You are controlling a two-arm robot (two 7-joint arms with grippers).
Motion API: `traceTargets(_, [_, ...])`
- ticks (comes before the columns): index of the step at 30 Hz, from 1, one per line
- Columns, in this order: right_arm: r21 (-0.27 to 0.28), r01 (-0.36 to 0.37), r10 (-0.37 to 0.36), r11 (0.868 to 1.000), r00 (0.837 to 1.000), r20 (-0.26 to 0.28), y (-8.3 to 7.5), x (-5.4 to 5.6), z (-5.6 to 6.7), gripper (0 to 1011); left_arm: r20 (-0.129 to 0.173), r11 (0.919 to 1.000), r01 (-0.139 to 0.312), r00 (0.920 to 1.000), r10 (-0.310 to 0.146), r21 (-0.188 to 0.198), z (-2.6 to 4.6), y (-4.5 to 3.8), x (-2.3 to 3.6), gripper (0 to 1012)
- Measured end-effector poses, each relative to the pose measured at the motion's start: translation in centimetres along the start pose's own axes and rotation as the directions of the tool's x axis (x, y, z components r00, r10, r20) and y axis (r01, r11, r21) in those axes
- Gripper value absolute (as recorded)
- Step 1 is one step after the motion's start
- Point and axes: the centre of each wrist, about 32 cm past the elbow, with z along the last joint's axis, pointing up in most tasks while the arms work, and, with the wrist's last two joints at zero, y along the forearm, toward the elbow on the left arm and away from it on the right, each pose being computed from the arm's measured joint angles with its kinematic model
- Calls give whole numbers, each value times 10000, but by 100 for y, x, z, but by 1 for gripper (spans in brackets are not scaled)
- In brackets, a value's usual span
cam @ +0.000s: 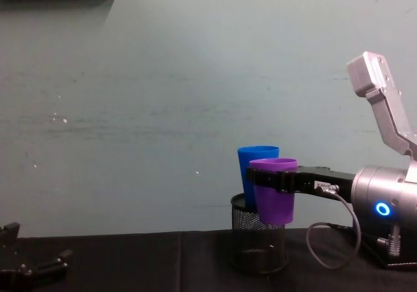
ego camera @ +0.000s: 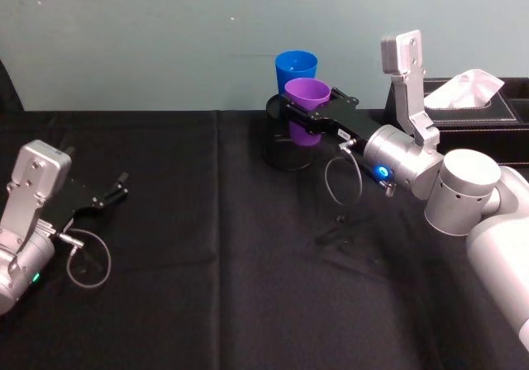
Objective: Pick up one cup with a gripper and tap it against the other cup.
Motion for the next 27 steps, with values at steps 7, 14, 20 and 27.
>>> traceTargets(7, [-1,0,0,10000,10000,0,0,0,0,743,-1,10000,0,10000,0,0,0,0,0,1000])
traceTargets(14, [-1,1,-1,10000,10000,0,0,0,0,743,-1,10000,0,10000,0,0,0,0,0,1000])
traceTargets(20, [-1,1,-1,10000,10000,1,0,0,0,743,-1,10000,0,10000,0,-1,0,0,0,1000])
traceTargets(27, [0,0,0,10000,10000,-1,0,0,0,743,-1,10000,-1,10000,1,-1,0,0,0,1000])
